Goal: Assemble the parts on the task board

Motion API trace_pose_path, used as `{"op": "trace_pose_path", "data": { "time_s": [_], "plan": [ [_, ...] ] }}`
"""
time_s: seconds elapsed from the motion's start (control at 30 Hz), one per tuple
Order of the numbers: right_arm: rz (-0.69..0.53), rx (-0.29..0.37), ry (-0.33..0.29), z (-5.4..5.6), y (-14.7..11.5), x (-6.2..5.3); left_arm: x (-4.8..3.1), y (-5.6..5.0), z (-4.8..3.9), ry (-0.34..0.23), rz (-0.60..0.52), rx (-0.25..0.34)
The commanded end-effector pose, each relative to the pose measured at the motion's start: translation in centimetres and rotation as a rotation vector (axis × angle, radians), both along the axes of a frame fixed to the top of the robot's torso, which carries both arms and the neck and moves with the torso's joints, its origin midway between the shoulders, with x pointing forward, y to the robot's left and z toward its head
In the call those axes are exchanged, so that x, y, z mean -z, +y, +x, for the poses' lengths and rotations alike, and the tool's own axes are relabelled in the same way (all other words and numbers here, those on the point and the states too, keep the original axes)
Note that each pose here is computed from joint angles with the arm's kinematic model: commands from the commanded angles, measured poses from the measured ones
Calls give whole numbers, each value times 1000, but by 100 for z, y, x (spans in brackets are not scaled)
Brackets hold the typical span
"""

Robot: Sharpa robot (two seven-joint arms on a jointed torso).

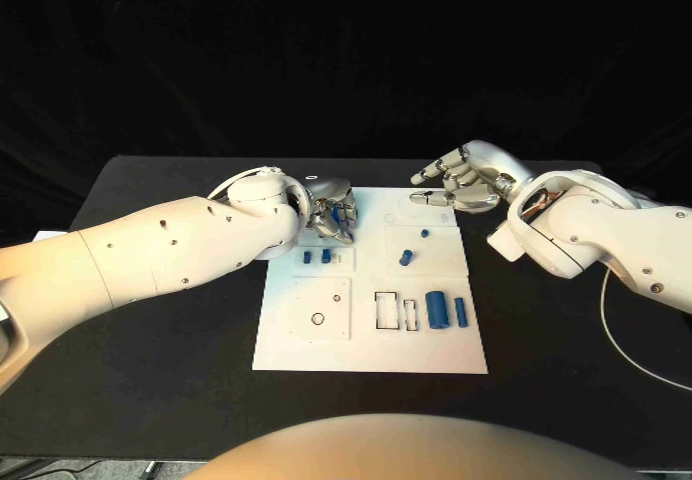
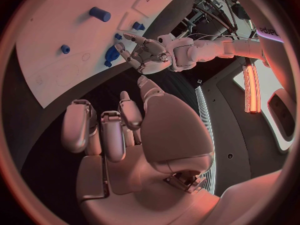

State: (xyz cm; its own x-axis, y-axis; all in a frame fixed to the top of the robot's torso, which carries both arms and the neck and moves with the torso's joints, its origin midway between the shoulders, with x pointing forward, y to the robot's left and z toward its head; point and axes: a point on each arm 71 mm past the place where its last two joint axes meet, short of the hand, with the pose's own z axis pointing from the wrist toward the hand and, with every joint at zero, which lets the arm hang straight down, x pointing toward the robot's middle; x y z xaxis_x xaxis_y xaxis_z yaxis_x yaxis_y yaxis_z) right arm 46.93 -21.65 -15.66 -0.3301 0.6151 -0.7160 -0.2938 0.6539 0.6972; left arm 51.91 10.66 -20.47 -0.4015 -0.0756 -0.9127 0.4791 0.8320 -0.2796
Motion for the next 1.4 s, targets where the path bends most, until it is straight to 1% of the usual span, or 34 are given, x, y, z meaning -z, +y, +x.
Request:
{"op": "trace_pose_path", "data": {
  "time_s": [0.03, 0.27, 0.47, 0.93, 1.4],
  "plan": [
    [0, -14, -2, -7, 16, 0, 6, -28, -18, 6, 14, 15],
    [0, -15, -2, -8, 19, 0, 13, -52, -18, 6, 12, 18],
    [0, -17, -1, -10, 23, 0, 49, -66, -15, 12, 20, 17],
    [-1, -17, 0, -11, 22, 0, 125, -20, 15, 59, 82, -9],
    [-1, -20, 0, -14, 30, 0, 136, -88, 7, 51, 52, 13]
  ]
}}
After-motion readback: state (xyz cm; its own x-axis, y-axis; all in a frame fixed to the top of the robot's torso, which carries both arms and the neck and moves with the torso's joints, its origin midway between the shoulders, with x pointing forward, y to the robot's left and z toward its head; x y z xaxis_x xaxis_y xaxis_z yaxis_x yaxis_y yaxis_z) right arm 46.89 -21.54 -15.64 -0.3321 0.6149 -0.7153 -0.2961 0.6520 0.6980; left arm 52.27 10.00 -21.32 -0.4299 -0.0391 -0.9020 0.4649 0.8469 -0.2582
